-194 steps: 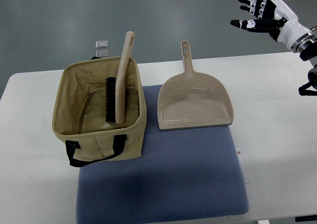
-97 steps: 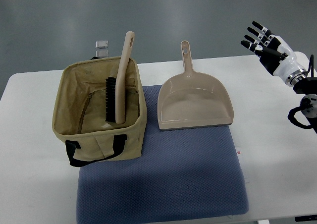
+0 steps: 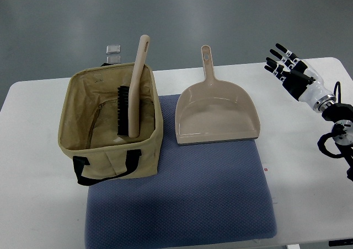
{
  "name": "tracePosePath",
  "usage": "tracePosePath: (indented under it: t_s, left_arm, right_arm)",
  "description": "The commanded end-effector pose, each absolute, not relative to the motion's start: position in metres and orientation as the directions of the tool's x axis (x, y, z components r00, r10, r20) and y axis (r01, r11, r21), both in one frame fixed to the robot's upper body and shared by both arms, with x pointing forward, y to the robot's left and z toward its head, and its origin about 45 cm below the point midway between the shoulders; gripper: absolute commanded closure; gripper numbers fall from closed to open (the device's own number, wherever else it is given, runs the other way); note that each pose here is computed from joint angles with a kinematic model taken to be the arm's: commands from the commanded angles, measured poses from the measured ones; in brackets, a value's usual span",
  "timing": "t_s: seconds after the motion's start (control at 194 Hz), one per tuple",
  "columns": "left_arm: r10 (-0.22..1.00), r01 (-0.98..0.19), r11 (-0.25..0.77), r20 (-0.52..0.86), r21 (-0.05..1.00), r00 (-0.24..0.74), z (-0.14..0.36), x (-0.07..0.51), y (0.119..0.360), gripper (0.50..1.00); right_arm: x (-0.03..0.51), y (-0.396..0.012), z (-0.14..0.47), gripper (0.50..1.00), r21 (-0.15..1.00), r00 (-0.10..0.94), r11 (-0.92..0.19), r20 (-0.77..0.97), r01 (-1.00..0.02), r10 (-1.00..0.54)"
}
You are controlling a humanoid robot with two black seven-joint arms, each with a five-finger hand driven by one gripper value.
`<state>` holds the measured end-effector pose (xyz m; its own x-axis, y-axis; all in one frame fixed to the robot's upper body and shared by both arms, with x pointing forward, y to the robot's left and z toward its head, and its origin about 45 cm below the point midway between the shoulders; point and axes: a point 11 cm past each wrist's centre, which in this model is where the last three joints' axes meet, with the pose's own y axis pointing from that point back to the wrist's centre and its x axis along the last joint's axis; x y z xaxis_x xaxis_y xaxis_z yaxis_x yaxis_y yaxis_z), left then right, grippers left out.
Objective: Put pink broom in yellow bag with right hand
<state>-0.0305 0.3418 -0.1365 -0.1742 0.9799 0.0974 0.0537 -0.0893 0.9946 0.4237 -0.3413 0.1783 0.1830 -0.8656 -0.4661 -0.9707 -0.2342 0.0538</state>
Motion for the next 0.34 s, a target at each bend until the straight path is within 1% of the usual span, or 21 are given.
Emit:
tracePosePath:
  t_s: [0.0, 0.18, 0.335]
  left_arm:
    - [0.980, 0.054, -0.089, 0.097, 0.995, -0.175, -0.136, -0.031, 0.342, 0.500]
    - [0.980, 0.054, -0.091, 0.099, 0.994, -0.174, -0.136, -0.031, 0.342, 0.500]
    - [0.980, 0.054, -0.089, 0.097, 0.995, -0.174, -0.136, -0.031, 0.342, 0.500]
  right_arm:
    - [0.424, -0.343, 0.177, 0.570, 0.048, 0.164, -0.213, -0.483, -0.976, -0.860]
    - [0.422, -0.354, 0.168, 0.570, 0.076, 0.129, -0.187, -0.477, -0.979, -0.869]
    - [0.423, -0.354, 0.169, 0.570, 0.074, 0.131, -0.189, -0.477, -0.979, -0.869]
